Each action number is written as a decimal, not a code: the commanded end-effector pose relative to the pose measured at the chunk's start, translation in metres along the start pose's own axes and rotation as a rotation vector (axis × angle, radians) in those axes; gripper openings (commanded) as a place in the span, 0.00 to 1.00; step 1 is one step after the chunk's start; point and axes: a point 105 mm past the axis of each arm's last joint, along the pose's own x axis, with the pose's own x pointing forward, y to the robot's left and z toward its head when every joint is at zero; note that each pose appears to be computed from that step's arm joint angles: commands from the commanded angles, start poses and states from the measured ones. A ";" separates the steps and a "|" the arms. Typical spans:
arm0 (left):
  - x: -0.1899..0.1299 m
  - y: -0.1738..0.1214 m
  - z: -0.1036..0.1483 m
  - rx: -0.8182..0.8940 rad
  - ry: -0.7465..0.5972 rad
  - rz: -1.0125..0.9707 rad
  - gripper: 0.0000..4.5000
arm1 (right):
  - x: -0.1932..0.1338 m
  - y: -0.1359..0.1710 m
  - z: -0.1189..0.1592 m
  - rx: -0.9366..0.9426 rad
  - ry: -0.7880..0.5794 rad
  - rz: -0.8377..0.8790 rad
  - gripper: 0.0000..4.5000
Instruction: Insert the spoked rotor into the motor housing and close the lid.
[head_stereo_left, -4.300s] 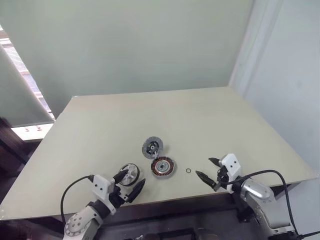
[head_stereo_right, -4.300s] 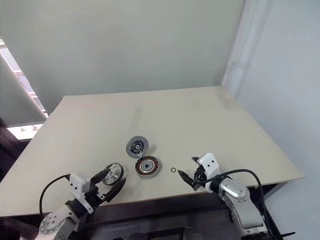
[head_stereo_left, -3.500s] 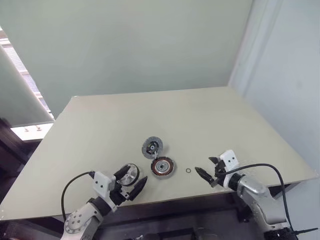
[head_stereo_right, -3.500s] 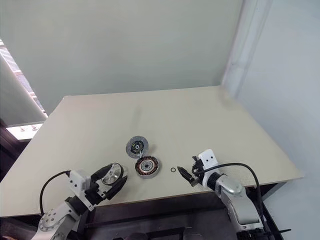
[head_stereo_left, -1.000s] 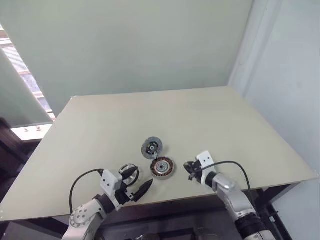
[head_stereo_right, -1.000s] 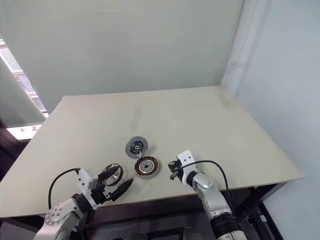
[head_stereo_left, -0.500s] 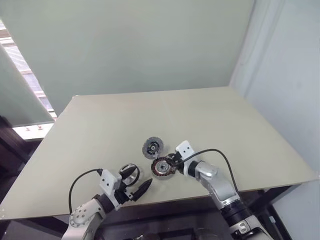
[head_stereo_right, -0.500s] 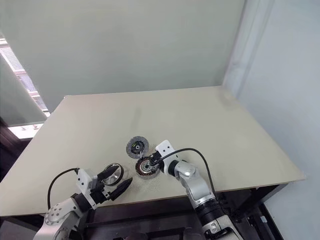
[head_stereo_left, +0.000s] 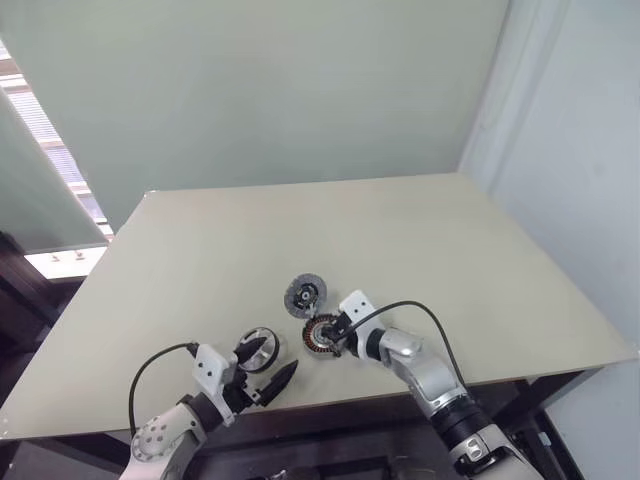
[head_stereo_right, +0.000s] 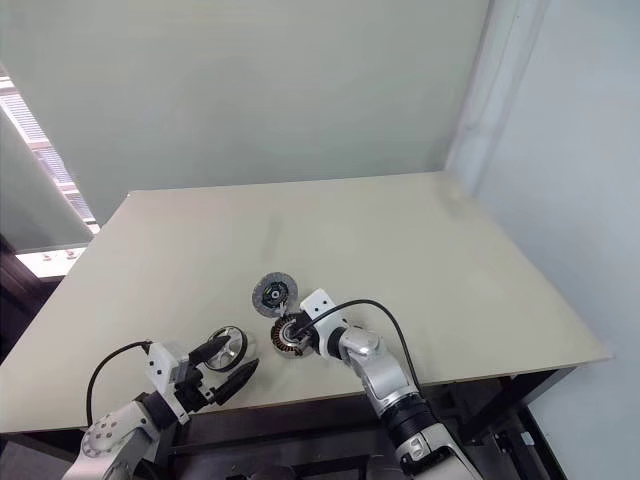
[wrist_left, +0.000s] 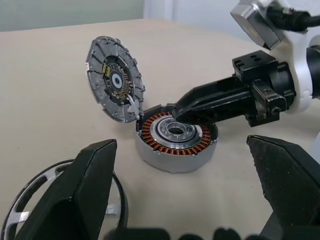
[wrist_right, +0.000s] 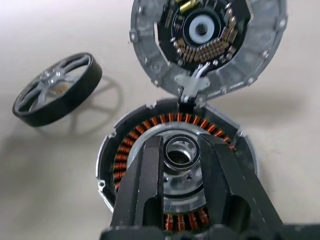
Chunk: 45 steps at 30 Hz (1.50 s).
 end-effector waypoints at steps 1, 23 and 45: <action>-0.001 0.002 0.016 0.051 -0.044 0.000 1.00 | 0.005 0.001 0.019 -0.041 -0.052 0.011 0.16; 0.000 0.001 0.016 0.053 -0.037 -0.004 1.00 | 0.010 0.004 0.007 -0.032 -0.020 0.022 0.16; 0.001 0.000 0.016 0.055 -0.041 -0.004 1.00 | 0.010 -0.002 0.005 -0.056 -0.006 0.004 0.16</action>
